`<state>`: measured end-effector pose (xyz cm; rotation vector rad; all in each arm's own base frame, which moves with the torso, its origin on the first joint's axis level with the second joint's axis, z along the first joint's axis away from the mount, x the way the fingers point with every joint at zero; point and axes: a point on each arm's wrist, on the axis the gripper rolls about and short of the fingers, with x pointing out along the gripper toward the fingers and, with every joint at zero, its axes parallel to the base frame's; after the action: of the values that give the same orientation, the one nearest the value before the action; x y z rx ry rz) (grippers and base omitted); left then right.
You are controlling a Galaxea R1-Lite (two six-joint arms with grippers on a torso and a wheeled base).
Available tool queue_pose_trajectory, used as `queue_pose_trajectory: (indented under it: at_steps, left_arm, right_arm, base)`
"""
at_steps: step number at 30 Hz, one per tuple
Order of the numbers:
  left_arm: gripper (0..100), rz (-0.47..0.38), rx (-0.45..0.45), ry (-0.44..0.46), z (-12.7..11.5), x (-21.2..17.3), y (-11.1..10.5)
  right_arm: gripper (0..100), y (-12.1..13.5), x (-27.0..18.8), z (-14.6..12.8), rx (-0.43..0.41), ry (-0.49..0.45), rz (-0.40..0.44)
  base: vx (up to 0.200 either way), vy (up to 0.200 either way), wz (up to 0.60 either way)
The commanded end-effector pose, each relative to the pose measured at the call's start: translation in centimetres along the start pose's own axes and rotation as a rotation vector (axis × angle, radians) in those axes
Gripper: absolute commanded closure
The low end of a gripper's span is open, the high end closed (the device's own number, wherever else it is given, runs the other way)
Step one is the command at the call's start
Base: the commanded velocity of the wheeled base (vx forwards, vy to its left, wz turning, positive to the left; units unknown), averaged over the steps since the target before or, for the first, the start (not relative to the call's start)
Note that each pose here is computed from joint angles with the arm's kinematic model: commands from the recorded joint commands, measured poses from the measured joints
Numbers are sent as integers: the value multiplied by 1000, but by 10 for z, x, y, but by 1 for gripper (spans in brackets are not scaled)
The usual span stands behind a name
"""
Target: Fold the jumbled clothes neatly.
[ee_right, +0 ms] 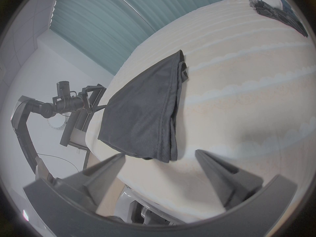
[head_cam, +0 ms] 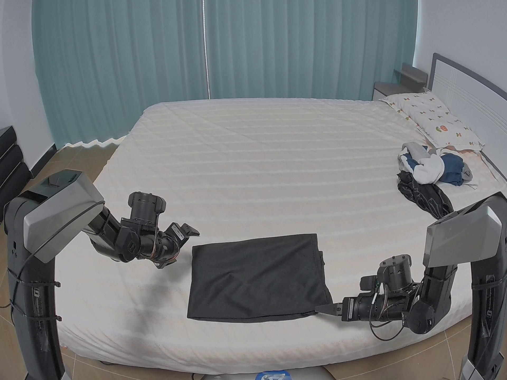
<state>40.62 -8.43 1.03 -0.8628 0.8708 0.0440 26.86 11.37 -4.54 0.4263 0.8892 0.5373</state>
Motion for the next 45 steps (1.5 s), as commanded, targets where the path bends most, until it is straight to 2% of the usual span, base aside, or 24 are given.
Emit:
queue_pose_trajectory:
  at_steps: [1,30,31,34,42,44,45]
  left_arm:
    - [0,0,1,0,0,1,0]
    - [0,1,1,1,0,0,0]
    - [0,1,-1,1,0,0,0]
    - [0,0,-1,0,0,0,0]
    - [0,4,-6,6,-1,-2,1]
    - [0,-3,-8,2,0,-8,1]
    - [0,-3,-8,2,0,-8,1]
  right_arm:
    - [100,-3,-1,-3,7,13,-7]
    - [100,-6,-11,-16,-9,29,-18]
    - [0,-6,-11,-17,-10,32,-22]
    - [0,-7,-9,-16,-14,23,-21]
    - [0,-13,-26,-4,2,-90,-18]
    - [0,-15,-47,4,15,-168,-26]
    - [0,-15,-47,4,15,-168,-26]
  base:
    - [0,0,0]
    - [0,0,0]
    - [0,0,0]
    - [0,0,0]
    - [0,0,0]
    - [0,0,0]
    - [0,0,0]
